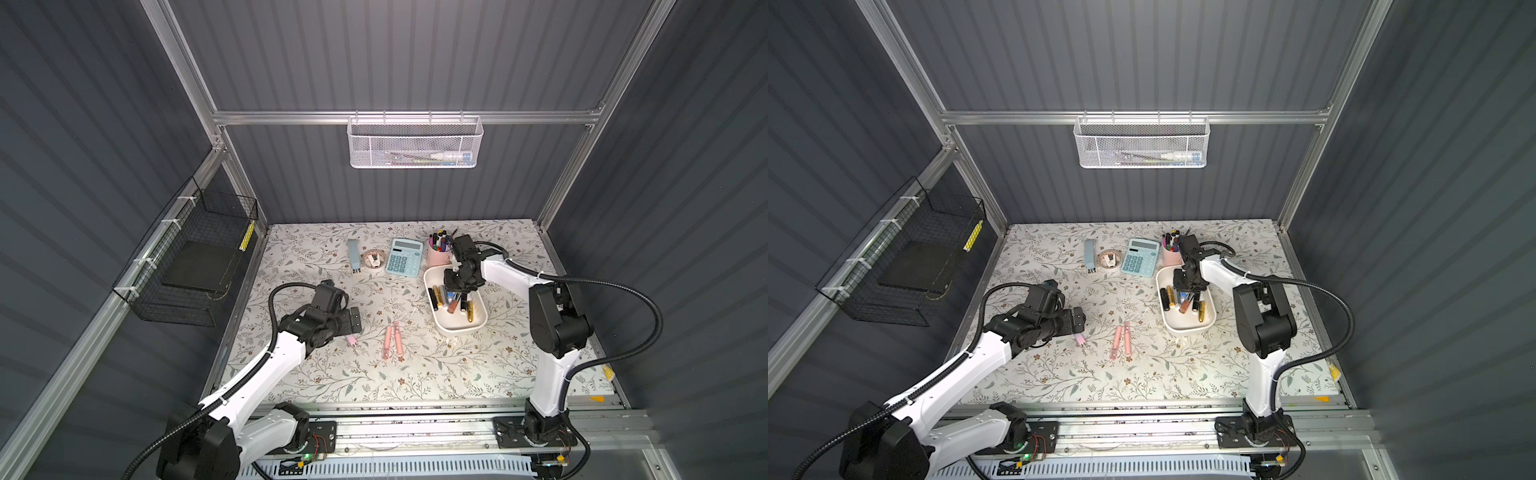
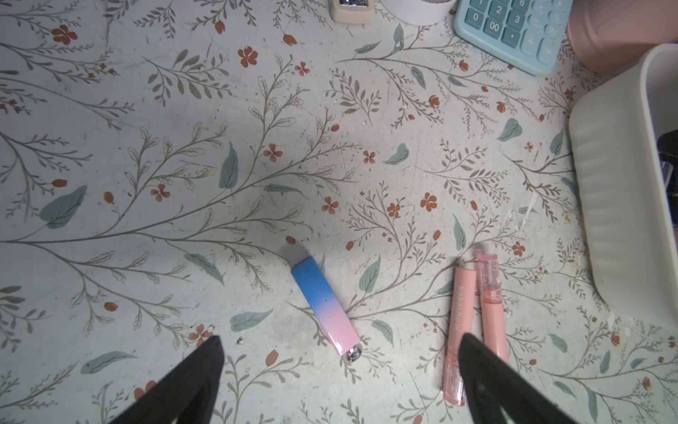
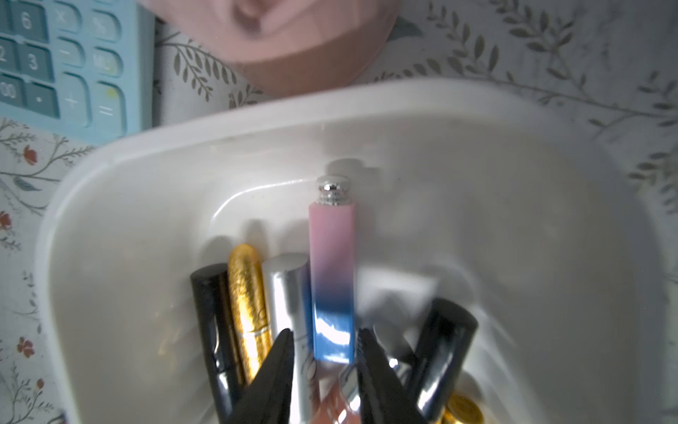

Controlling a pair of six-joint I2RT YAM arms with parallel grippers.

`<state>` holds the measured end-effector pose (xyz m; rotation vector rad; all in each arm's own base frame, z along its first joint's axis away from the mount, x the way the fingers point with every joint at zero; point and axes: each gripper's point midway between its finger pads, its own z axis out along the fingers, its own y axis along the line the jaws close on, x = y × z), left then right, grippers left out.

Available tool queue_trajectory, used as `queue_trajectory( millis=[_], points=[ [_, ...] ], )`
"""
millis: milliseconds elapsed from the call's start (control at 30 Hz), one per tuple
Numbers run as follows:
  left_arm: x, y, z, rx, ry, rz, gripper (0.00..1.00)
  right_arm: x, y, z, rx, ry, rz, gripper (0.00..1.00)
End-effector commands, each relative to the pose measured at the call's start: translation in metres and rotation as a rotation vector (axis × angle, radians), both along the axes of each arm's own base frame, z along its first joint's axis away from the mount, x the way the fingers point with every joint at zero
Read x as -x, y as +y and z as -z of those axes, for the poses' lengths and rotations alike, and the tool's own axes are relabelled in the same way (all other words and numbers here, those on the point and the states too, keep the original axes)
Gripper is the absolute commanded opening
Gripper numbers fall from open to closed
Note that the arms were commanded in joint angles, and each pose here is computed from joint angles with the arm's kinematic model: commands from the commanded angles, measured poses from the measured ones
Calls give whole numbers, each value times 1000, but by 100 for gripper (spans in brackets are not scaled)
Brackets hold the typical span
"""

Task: Put the lipstick into the storage box
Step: Place the lipstick in the storage box, then pick up the lipstick at the center of the board.

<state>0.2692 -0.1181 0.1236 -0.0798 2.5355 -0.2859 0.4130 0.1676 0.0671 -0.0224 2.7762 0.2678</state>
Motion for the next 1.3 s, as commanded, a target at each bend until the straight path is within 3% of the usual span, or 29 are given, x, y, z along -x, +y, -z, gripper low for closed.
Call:
queue_trajectory(
  millis=[0, 300, 700, 967, 1267],
  points=[
    [5, 7, -7, -3, -13, -14, 100, 18, 9, -38, -38, -62, -22, 34],
    [12, 7, -11, 35, -26, -20, 100, 94, 55, -61, 37, -104, -167, 34],
    [26, 5, -18, 77, -13, -7, 100, 166, 119, -31, -10, -45, -290, 35],
    [35, 13, -26, 85, -35, -28, 100, 183, 165, 7, 32, 22, -370, 34],
    [35, 14, -28, 83, -41, -34, 100, 177, 178, 26, 57, 51, -374, 34]
  ],
)
